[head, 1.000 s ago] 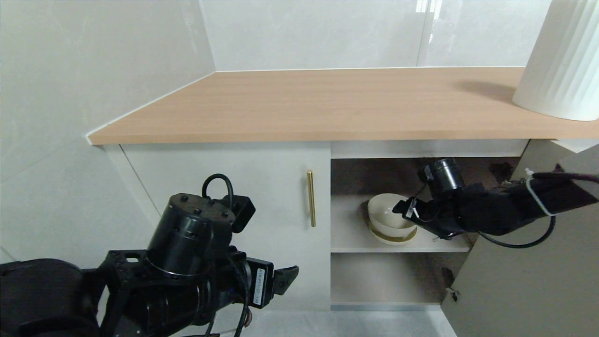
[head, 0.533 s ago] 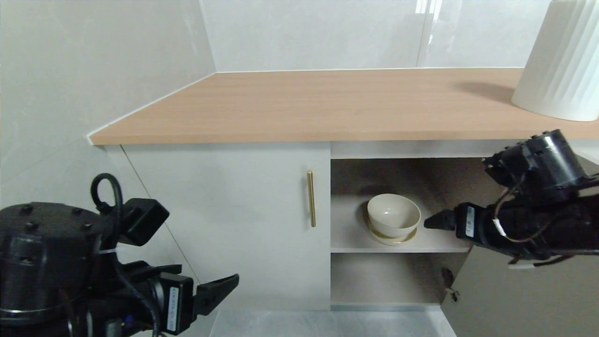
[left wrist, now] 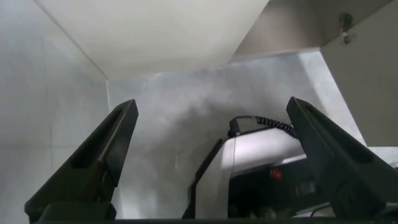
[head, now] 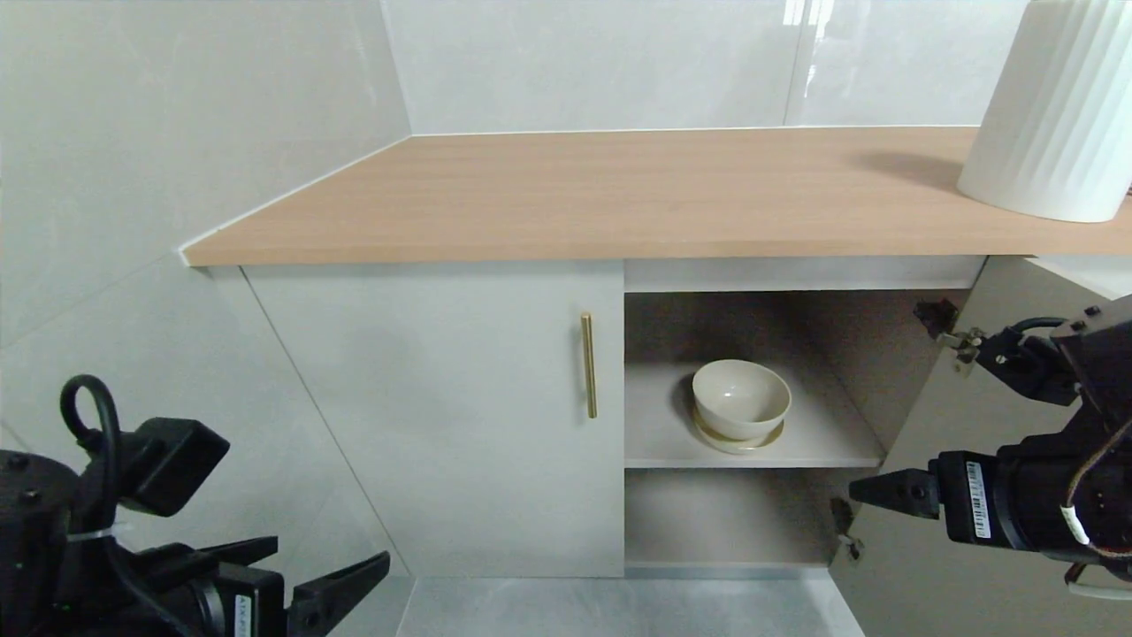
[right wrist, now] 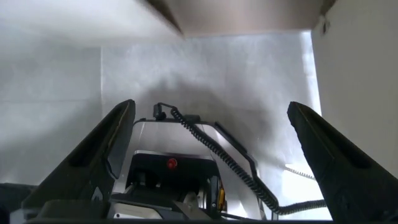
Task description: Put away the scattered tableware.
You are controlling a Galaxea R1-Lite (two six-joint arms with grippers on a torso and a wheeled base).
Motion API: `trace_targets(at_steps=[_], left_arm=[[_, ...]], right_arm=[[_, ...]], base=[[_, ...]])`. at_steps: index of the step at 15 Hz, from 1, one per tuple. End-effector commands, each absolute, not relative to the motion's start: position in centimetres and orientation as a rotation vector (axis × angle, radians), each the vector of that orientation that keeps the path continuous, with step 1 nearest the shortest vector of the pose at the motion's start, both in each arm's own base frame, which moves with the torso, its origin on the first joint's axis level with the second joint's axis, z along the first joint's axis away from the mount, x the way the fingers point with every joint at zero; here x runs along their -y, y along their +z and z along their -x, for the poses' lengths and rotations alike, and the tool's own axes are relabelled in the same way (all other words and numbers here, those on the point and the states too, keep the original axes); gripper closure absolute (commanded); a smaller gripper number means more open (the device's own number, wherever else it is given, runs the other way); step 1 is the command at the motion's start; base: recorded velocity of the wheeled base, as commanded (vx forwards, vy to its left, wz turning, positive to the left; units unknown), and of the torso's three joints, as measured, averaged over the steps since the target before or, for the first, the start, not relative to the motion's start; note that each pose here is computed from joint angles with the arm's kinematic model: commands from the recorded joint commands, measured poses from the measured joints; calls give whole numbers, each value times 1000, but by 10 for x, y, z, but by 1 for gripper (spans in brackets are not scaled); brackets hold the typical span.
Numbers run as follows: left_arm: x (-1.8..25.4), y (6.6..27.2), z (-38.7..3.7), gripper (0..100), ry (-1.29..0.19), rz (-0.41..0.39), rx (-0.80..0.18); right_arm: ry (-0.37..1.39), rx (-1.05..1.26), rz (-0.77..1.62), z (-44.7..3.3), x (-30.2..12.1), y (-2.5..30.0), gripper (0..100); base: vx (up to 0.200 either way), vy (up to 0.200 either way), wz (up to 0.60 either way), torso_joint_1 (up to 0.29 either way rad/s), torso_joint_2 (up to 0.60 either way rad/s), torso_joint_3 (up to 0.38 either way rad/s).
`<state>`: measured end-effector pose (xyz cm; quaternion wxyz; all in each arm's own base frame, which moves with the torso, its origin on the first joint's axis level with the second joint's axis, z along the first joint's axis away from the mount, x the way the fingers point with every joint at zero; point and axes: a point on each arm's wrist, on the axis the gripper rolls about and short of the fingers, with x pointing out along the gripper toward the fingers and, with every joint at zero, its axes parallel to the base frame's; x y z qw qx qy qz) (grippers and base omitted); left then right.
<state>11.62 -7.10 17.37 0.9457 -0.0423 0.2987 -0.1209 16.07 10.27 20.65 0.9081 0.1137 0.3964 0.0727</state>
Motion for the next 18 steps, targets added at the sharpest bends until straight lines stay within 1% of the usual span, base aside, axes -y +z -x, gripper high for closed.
trace_targets(at_steps=[1,2,4,7,18], left_arm=[[72,193,-119,0,-260,87,-552],[75,202,-122,0,-267,87,-533],[82,211,-132,0,-273,84,-524],[86,207,-137,0,-279,49,-543],[88,205,-135,0,-292,40,-551]], right_arm=[[149,-822,-232,-160,-102,205,0],[150,-821,-233,-160,-102,206,0],[150,-821,-233,-160,-102,206,0],[152,-819,-231,-159,-102,206,0],[131,-850,-201,-154,-98,205,0]], base=[[-200,0,0,-2,7,7],[-200,0,0,-2,-7,12],[-200,0,0,7,2,5],[-200,0,0,2,-1,4],[-200,0,0,3,2,2]])
